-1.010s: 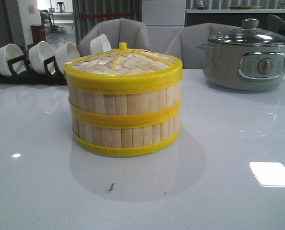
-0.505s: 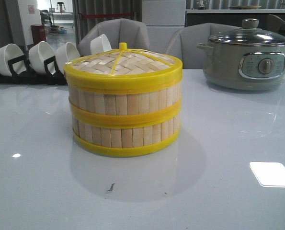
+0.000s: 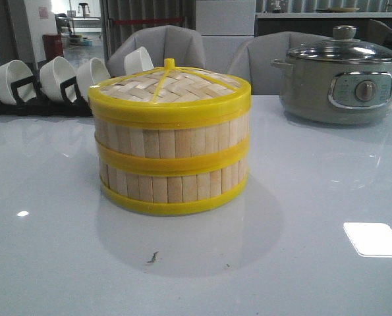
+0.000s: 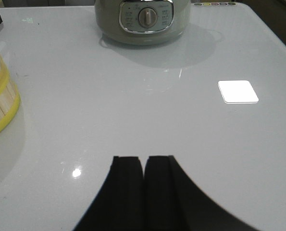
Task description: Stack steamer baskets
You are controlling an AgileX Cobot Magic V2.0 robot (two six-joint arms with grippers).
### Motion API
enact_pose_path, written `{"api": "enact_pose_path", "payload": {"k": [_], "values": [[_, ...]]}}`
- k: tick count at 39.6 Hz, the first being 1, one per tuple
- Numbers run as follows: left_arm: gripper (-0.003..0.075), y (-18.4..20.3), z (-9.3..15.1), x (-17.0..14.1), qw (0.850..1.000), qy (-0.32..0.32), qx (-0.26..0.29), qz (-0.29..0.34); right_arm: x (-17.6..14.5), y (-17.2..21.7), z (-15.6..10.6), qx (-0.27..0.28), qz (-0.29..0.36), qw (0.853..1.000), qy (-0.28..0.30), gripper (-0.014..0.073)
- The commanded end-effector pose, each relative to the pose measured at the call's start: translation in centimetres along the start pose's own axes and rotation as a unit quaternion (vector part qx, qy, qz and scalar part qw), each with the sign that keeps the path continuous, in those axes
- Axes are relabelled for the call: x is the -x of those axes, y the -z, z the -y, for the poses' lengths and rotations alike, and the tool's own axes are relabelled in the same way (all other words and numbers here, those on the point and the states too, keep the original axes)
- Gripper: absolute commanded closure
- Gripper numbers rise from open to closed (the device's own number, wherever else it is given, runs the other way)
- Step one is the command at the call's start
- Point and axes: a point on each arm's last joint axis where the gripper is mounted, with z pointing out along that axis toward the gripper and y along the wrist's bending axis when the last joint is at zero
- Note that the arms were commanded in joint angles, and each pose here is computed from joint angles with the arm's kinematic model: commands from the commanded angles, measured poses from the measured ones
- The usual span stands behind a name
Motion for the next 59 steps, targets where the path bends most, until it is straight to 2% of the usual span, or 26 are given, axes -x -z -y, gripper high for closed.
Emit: {"api": "enact_pose_path", "payload": {"k": [1,21,28,32,42,45,59], "values": [[0.0633,0.2,0.0,0.8,0.999,0.007,-0.002,0.048,1.7,0.3,0.0,-0.003,0.055,0.998,0.002,0.0547],[0.0633,0.2,0.0,0.8,0.999,0.007,-0.002,0.048,1.7,0.3,0.0,-0.003,0.056,0.998,0.002,0.0547],[0.0633,0.2,0.0,0.8,0.999,0.007,-0.002,0.048,2.2,0.8,0.0,-0.005,0.109,0.994,0.012,0.0547],[0.0633,0.2,0.0,0.8,0.999,0.007,-0.002,0.048,1.4,0.7,0.1,-0.004,0.149,0.989,0.014,0.0547],[0.0633,0.2,0.0,0.8,0.999,0.007,-0.002,0.048,-3.1,0.1,0.4,0.003,0.23,0.973,0.011,0.0547],[0.0633,0.2,0.0,0.8,0.999,0.007,-0.002,0.048,-4.0,0.0,0.4,0.008,0.233,0.972,0.011,0.0547],[0.0633,0.1,0.0,0.8,0.999,0.007,-0.002,0.047,-4.0,0.2,0.4,0.014,0.235,0.972,0.016,0.0547]]}}
